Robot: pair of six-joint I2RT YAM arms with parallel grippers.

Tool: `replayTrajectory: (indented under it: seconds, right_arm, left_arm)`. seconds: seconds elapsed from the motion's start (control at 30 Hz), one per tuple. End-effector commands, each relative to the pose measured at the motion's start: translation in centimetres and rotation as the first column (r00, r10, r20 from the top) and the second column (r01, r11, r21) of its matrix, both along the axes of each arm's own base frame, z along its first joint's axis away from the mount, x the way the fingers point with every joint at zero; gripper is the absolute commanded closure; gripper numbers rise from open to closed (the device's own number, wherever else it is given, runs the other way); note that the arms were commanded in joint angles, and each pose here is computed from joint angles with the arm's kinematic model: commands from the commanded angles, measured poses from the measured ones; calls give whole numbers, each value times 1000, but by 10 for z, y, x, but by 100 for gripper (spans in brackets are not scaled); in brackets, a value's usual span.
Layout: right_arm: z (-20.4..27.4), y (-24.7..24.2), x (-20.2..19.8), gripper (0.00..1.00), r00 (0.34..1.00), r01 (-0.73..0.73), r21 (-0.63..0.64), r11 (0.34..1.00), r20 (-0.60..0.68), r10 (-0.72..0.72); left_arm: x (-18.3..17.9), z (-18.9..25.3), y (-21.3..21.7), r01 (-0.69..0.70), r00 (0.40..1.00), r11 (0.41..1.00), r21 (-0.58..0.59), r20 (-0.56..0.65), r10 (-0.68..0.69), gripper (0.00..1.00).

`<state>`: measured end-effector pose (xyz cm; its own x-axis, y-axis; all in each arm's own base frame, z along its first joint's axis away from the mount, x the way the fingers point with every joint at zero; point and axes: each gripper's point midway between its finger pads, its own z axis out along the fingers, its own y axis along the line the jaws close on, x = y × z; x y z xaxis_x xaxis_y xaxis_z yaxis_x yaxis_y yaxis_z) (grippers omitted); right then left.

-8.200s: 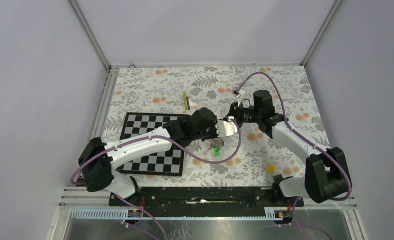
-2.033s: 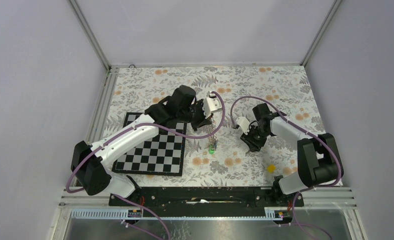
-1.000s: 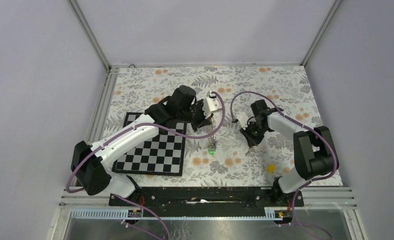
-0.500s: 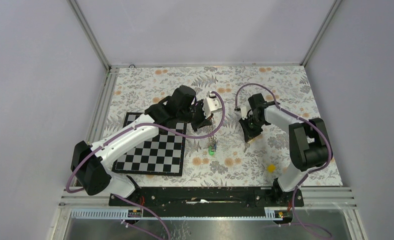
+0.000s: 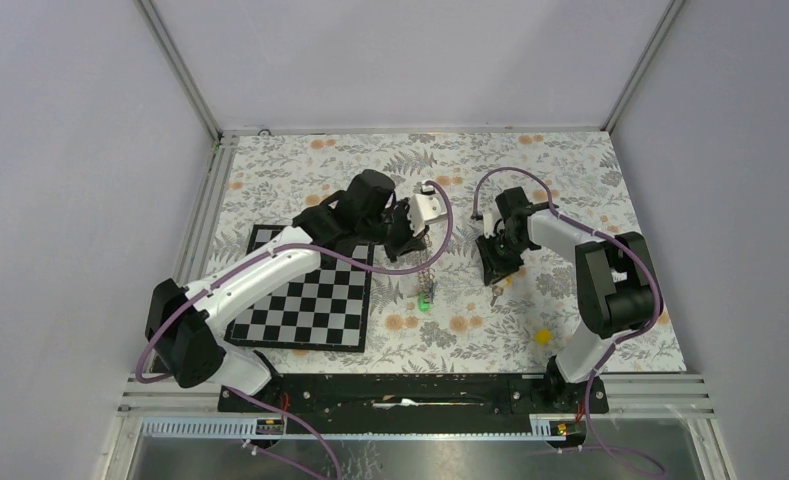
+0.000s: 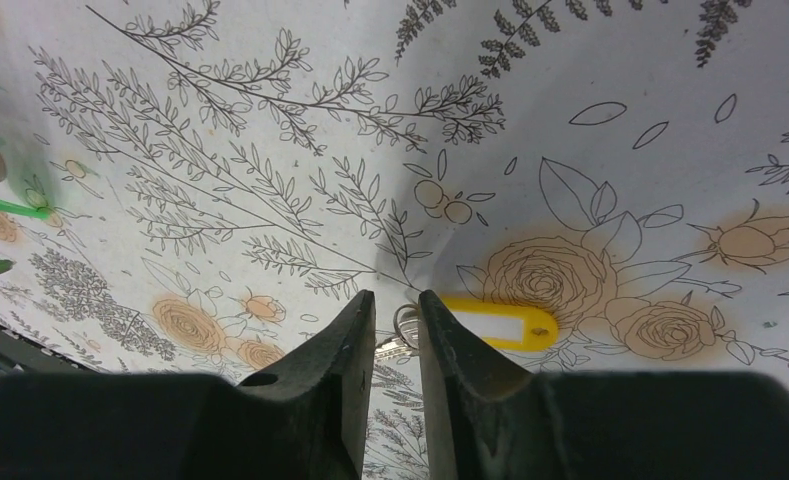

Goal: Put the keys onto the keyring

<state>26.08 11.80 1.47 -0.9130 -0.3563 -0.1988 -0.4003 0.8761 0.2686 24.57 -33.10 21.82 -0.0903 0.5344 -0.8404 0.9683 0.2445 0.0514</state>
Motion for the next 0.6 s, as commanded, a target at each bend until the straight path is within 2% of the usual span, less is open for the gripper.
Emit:
replayTrajectory:
  seconds: [0.0,0.2,0.43,0.57]
  right_arm:
    - [22,8,10,70,998,-8,42,999,70,5]
    - [29,4,8,69,986,-111,32,993,132,106]
    - [31,-1,5,59,959,-227,9,974,174,222]
    - [29,1,2,58,942,-291,-11,957,173,289]
  left_arm:
    - [10,39,-14,19,997,995,-96,70,-12,100]
    - [10,39,-14,20,997,995,-94,71,-13,100]
    - [10,40,-13,20,997,996,-91,80,-13,100]
    - [10,40,-12,19,997,996,-88,81,-11,100]
